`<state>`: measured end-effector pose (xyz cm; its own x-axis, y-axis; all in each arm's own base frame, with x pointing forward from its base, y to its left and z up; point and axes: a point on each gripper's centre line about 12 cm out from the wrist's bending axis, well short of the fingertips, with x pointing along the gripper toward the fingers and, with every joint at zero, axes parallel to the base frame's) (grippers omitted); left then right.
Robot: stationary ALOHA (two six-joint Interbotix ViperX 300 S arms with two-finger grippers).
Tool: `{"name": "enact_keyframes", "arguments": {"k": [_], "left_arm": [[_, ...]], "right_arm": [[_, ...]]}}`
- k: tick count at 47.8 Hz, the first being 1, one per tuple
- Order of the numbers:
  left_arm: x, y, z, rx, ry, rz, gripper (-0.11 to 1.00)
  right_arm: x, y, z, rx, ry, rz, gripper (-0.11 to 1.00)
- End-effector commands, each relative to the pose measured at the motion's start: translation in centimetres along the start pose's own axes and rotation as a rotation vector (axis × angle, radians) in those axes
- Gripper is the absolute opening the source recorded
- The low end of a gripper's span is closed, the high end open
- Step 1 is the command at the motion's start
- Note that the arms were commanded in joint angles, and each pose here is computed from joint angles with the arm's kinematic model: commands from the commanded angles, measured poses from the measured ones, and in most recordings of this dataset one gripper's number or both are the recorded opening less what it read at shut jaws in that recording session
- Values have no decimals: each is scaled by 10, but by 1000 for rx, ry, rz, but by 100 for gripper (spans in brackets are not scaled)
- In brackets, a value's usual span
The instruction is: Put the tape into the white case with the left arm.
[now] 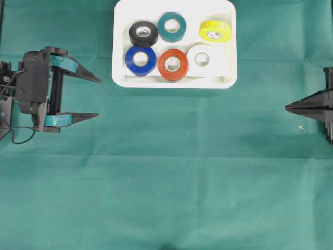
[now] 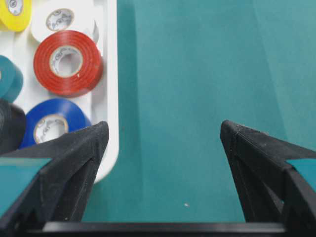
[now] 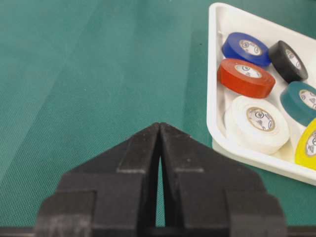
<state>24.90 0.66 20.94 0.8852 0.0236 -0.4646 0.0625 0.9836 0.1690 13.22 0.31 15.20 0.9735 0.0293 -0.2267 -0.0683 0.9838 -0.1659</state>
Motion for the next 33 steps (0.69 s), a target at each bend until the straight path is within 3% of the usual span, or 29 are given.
{"name": "enact_keyframes", "arguments": {"k": [1, 33], "left_arm": [[-5, 0, 4, -7, -30, 5, 96], [-13, -5, -24, -17, 14, -2, 96]], "right_arm": [[0, 2, -6, -9, 16, 7, -9], [0, 2, -6, -9, 16, 8, -9]]}}
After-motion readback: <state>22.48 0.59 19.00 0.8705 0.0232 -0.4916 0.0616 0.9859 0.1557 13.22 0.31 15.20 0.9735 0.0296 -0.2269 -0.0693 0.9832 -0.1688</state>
